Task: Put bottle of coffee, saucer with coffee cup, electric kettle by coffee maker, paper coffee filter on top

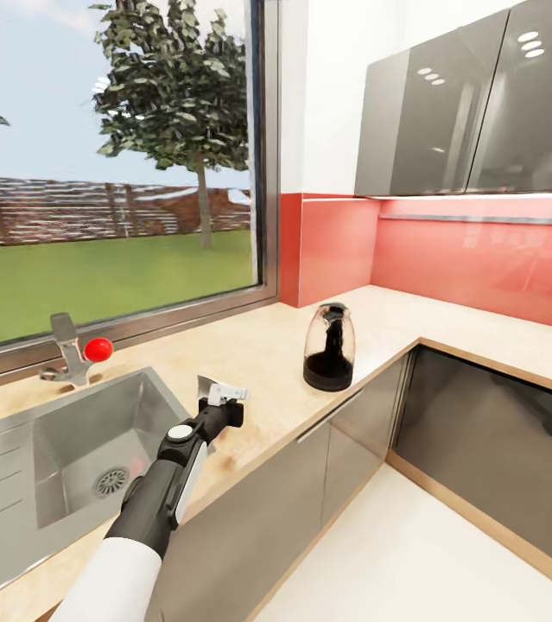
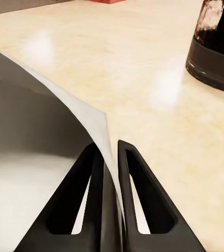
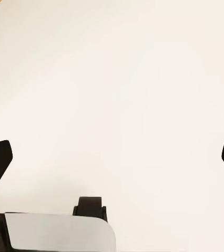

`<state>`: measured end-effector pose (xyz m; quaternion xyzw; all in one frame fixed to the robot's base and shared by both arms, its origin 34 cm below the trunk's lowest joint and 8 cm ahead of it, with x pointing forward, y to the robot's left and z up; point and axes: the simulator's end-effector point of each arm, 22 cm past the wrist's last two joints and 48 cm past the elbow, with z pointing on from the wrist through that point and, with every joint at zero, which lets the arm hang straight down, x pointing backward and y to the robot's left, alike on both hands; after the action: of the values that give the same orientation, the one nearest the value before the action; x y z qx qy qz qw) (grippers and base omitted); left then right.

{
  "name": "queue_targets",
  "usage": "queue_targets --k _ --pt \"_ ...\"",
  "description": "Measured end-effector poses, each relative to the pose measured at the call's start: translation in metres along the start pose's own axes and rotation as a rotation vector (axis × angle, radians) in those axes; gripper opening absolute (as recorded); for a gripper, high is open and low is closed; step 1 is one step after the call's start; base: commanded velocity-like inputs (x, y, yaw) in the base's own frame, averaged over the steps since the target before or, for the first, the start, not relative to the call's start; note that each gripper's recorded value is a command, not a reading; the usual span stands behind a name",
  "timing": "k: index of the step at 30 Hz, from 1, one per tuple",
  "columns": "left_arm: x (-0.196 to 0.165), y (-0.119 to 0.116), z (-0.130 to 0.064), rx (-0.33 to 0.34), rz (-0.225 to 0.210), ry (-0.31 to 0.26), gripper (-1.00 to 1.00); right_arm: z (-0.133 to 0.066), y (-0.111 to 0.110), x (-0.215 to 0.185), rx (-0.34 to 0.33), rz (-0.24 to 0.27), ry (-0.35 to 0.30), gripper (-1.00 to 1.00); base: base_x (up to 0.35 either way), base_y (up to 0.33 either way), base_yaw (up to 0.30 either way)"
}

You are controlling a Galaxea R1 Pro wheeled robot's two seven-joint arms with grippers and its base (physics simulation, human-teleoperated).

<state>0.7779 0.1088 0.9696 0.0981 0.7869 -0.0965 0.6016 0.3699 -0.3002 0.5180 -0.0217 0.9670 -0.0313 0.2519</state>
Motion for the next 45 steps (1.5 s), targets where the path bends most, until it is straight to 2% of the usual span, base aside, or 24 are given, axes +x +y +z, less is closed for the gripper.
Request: queue_targets --k 34,45 --pt "-0.046 -0.002 -0.015 0.0 0.0 0.001 -1.0 -0.044 -0.003 -0.021 0.0 0.0 0.001 1.0 0.0 0.0 0.0" --pt "-0.059 0.0 -0.018 -0.005 0.0 -0.025 -1.0 -0.046 -0.002 -0.022 -0.002 -0.001 0.001 1.0 0.0 0.0 0.223"
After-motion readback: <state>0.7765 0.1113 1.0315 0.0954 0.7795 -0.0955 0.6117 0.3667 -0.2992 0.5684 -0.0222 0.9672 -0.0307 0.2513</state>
